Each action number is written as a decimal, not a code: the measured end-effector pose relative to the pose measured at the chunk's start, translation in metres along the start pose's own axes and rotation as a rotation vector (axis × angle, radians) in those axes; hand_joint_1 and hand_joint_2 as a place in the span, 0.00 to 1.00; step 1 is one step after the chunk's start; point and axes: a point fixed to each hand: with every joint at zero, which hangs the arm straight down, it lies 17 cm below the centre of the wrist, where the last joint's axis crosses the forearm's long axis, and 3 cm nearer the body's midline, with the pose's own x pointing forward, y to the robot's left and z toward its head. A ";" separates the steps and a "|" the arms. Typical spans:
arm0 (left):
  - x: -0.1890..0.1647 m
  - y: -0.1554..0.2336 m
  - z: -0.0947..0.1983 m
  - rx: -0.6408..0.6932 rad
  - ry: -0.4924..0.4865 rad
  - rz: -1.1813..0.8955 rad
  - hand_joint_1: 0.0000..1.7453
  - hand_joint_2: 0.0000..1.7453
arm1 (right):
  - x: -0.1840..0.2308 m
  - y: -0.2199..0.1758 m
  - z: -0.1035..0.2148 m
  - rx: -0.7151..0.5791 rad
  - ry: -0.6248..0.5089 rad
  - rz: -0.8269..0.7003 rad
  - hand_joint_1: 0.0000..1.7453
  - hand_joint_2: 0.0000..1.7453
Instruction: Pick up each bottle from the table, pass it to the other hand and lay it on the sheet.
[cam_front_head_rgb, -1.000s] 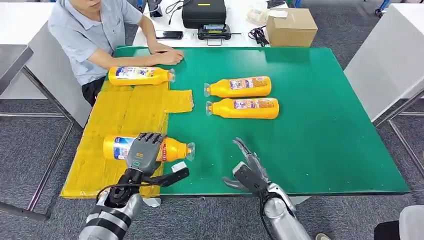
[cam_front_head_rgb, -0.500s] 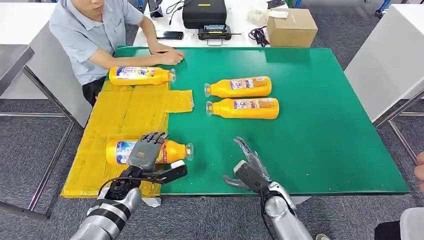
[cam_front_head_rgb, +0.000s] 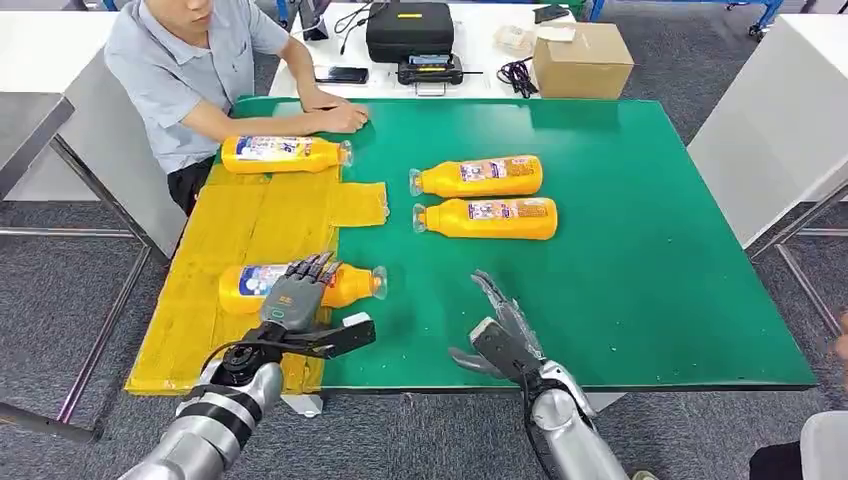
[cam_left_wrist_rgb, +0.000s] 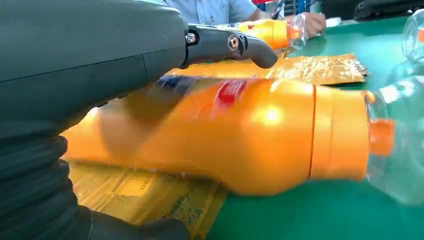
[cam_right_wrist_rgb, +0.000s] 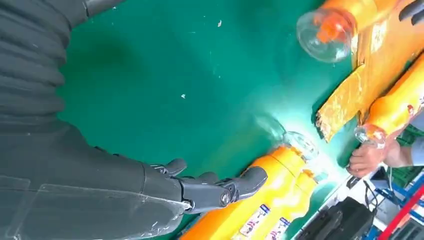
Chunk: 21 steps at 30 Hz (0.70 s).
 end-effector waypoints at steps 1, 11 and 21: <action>0.000 -0.001 0.000 -0.002 -0.001 0.004 0.00 1.00 | 0.000 -0.001 0.000 -0.001 0.000 0.004 0.00 1.00; 0.011 0.007 0.005 0.072 -0.037 0.021 0.00 1.00 | -0.004 -0.004 0.002 -0.005 0.008 0.023 0.00 1.00; 0.097 0.073 0.059 0.354 -0.200 0.239 0.00 1.00 | 0.012 -0.055 0.015 -0.221 0.024 0.576 0.00 1.00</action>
